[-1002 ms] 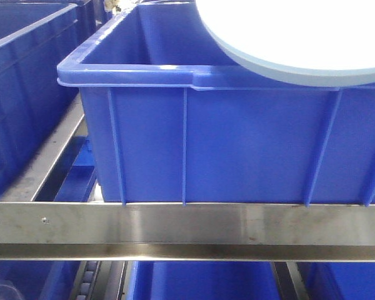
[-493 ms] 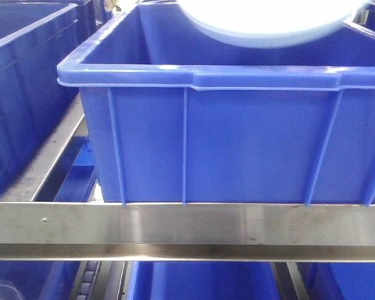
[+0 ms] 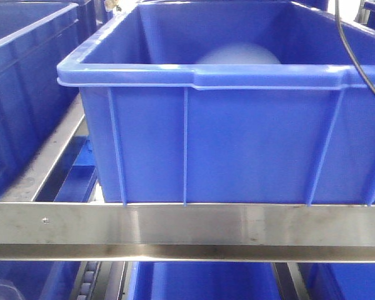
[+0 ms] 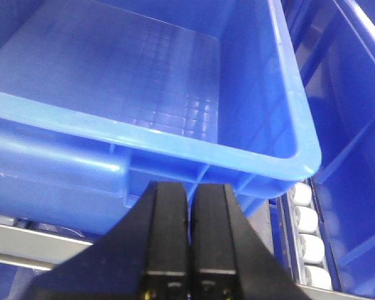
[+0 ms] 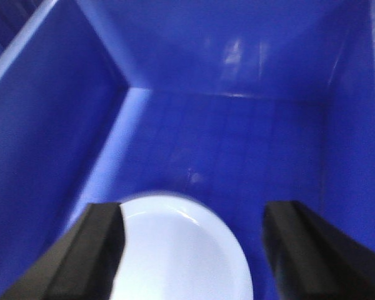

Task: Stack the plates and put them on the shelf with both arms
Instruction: 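Lower the plates into the blue bin and open the right gripper, then raise the open right gripper out of the blue bin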

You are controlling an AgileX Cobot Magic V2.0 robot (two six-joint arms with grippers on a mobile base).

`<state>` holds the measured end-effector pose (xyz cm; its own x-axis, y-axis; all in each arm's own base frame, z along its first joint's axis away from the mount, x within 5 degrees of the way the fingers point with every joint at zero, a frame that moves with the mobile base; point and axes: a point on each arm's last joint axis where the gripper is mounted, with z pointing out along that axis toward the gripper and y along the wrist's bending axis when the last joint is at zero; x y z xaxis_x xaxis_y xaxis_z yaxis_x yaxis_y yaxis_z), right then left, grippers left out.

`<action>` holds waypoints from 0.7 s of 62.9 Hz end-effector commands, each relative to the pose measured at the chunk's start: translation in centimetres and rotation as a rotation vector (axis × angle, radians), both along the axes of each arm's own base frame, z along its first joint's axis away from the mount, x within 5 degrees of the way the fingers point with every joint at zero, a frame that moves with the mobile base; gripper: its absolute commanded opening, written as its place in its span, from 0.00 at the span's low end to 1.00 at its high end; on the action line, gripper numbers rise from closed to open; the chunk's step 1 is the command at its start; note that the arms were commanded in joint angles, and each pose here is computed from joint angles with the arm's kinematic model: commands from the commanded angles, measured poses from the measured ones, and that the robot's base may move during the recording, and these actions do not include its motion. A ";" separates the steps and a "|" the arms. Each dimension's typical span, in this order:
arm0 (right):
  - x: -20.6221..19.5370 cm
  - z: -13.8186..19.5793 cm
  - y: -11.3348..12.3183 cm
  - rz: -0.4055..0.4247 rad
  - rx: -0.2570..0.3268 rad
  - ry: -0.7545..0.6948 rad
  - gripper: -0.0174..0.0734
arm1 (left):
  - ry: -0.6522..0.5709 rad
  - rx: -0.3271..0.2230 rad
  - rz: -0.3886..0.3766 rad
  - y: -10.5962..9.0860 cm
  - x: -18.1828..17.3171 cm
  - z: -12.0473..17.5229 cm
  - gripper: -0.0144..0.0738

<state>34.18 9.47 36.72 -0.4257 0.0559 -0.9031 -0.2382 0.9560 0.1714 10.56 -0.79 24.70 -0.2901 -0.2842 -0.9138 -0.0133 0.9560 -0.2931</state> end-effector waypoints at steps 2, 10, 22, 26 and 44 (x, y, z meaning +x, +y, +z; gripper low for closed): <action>-1.8 4.4 -0.8 -0.017 0.048 -0.162 0.83 | -0.112 -0.007 -0.005 -0.1 0.3 1.7 0.27; -5.2 5.5 -1.7 -0.020 0.059 -0.206 0.78 | -0.112 -0.007 -0.005 -0.1 0.3 1.7 0.27; -11.6 4.5 -4.5 -0.078 0.071 -0.285 0.64 | -0.112 -0.007 -0.005 -0.1 0.3 1.7 0.27; -14.3 4.1 -6.0 -0.126 0.073 -0.325 0.54 | -0.112 -0.007 -0.005 -0.1 0.3 1.7 0.27; -24.7 -1.0 -9.7 -0.337 0.056 -0.483 0.26 | -0.112 -0.007 -0.005 -0.1 0.3 1.7 0.27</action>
